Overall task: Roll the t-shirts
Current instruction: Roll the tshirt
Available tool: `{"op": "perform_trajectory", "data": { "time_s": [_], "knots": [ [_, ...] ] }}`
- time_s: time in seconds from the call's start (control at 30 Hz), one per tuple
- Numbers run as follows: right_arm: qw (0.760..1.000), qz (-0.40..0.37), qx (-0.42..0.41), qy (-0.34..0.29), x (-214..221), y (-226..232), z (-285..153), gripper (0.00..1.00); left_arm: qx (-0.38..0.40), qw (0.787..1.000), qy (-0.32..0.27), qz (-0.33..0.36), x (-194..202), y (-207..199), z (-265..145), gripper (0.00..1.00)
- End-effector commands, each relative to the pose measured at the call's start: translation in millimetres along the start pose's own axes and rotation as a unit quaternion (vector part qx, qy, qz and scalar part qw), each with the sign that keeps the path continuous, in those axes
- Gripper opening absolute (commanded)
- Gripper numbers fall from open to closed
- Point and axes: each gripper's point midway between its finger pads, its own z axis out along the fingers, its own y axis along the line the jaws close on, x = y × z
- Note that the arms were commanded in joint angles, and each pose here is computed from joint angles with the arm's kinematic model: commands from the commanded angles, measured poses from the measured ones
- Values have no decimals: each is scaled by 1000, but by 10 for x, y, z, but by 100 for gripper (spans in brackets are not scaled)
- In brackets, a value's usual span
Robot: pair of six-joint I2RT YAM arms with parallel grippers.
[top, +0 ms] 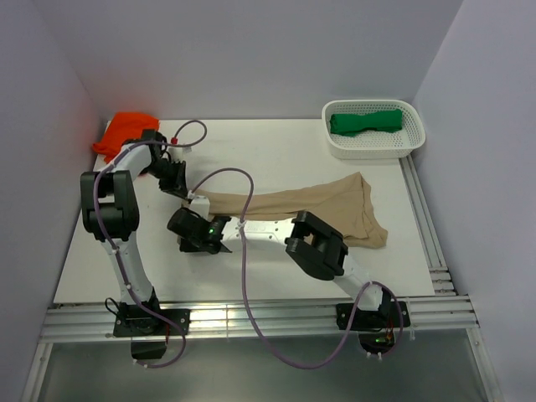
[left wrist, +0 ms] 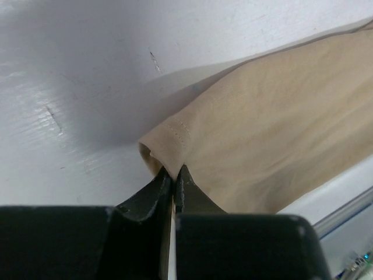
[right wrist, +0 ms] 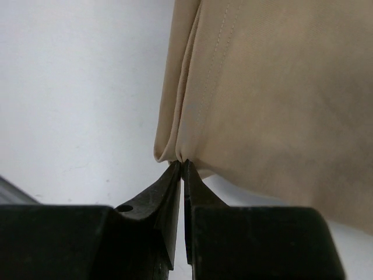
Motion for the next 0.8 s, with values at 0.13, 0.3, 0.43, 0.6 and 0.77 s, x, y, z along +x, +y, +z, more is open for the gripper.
{"op": "perform_trajectory", "data": {
  "time_s": [0.13,0.3,0.43,0.6,0.77],
  "knots": [
    [994,60,-91,-32,-418,351,-377,10,-68,996,-46,35,-327,-80,-219,4],
    [992,77,-88,-45,-488,263,-454,10,-81,994,-43,51,-375,-191,-190,6],
    [991,97,-82,-50,-502,117,-475,9,-88,994,-39,60,-390,-261,-137,7],
    [988,121,-74,-55,-437,-87,-500,7,-94,992,-32,72,-409,-354,-63,9],
    [986,145,-67,-56,-357,-265,-503,7,-97,991,-27,85,-420,-462,-5,11]
  ]
}}
